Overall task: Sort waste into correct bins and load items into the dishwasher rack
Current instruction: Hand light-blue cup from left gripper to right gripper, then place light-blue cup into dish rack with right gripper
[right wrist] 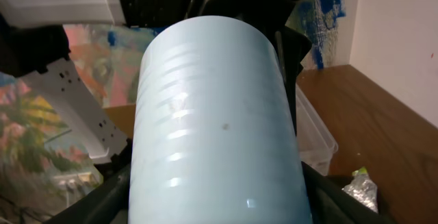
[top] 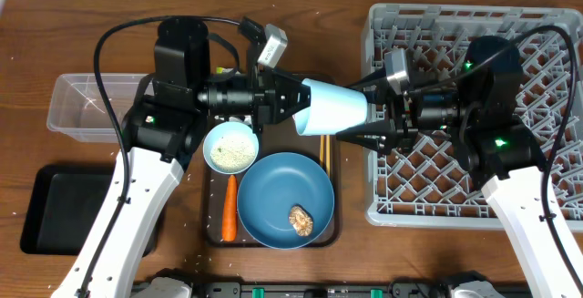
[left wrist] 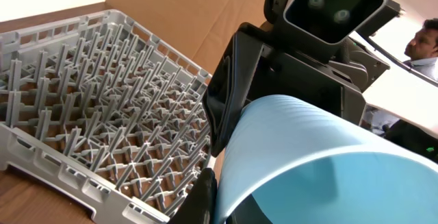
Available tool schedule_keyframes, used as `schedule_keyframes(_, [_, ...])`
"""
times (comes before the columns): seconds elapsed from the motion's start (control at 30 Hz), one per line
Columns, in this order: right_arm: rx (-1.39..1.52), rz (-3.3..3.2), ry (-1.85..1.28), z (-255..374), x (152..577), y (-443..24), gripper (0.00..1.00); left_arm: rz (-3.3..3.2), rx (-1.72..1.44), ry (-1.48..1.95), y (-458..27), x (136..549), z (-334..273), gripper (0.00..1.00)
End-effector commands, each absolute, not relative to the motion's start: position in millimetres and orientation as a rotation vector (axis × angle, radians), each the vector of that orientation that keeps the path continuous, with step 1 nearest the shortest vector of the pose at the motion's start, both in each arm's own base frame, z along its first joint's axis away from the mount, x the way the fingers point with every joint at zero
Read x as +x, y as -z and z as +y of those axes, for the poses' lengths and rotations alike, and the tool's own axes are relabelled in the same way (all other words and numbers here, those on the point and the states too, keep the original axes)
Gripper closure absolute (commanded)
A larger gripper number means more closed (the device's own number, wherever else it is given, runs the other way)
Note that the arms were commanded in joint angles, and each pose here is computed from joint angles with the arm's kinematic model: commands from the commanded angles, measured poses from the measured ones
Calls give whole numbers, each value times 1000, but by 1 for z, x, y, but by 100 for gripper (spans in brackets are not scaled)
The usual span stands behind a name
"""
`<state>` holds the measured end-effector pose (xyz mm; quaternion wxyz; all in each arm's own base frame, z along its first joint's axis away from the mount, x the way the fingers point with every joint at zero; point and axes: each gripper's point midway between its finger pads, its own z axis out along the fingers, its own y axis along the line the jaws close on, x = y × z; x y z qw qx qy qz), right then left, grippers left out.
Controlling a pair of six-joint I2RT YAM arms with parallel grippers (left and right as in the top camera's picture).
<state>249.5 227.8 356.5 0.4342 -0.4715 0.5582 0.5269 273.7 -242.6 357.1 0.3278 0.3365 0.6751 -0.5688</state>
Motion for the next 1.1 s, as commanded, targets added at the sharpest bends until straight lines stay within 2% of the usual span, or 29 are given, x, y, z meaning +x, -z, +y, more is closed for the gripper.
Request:
schedule_keyframes(0.0, [-1197, 1373, -1355, 233, 241, -362, 43, 1738, 891, 1482, -369, 270, -241, 91])
schedule_keyframes(0.03, [-1191, 1379, -1357, 232, 242, -362, 43, 1739, 889, 1480, -369, 271, -241, 83])
schedule_keyframes(0.1, [-1162, 1406, -1352, 229, 246, -362, 46, 1744, 877, 1466, -368, 274, -239, 58])
schedule_keyframes(0.13, [-1135, 1429, -1347, 226, 249, -363, 47, 1752, 861, 1450, -367, 277, -237, 50])
schedule_keyframes(0.23, [-1048, 1488, -1322, 211, 261, -366, 50, 1795, 778, 1369, -362, 295, -226, 41])
schedule_keyframes(0.33, [-920, 1563, -1294, 185, 275, -369, 48, 1870, 650, 1265, -351, 318, -206, 32])
schedule_keyframes(0.5, [-513, 1811, -1150, 117, 315, -345, 50, 1965, 505, 1216, -336, 332, -175, 30])
schedule_keyframes(0.67, [59, 2106, -793, 18, 344, -285, 48, 2016, 438, 1213, -328, 333, -162, 30])
schedule_keyframes(0.87, [772, 2271, -345, -86, 318, -225, 46, 2068, 388, 1166, -318, 337, -157, 30])
schedule_keyframes(1.07, [1010, 2260, -128, -125, 296, -211, 47, 2120, 351, 1113, -307, 338, -151, 30])
